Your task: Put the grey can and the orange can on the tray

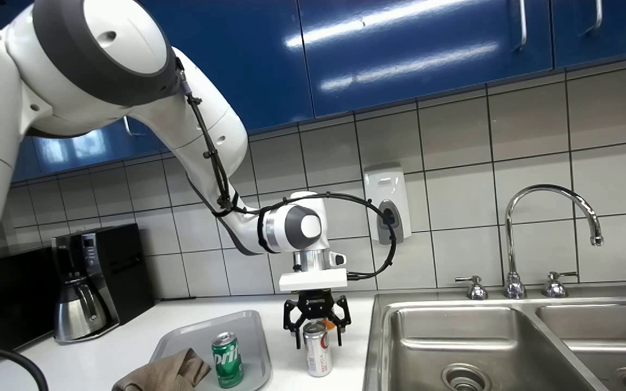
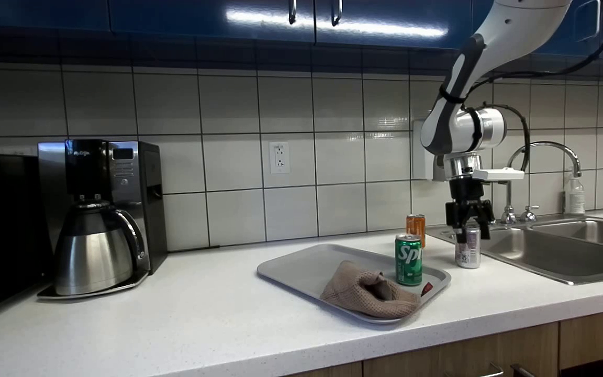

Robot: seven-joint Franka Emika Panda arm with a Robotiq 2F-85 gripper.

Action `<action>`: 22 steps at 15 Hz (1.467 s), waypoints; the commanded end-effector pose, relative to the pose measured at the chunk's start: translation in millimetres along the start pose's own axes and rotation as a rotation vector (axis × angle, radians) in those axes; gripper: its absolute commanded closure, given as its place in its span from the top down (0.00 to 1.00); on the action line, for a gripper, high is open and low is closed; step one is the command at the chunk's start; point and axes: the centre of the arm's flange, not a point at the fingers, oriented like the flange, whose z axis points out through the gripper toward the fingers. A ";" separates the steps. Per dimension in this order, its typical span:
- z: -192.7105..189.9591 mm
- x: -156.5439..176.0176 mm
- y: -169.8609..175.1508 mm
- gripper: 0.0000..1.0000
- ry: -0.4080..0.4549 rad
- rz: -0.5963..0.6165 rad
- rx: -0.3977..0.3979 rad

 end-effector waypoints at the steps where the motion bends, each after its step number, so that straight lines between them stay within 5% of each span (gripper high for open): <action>1: -2.5 -5.1 -1.4 1.00 -0.010 0.010 -0.003; 3: 0.7 -7.1 -5.9 1.00 -0.047 -0.006 0.076; 4: 3.4 -2.4 -2.5 1.00 -0.019 0.002 0.019; 15: 7.0 -4.3 -8.0 1.00 -0.046 0.000 0.051; 22: 5.9 -4.4 -8.0 1.00 0.017 0.000 -0.027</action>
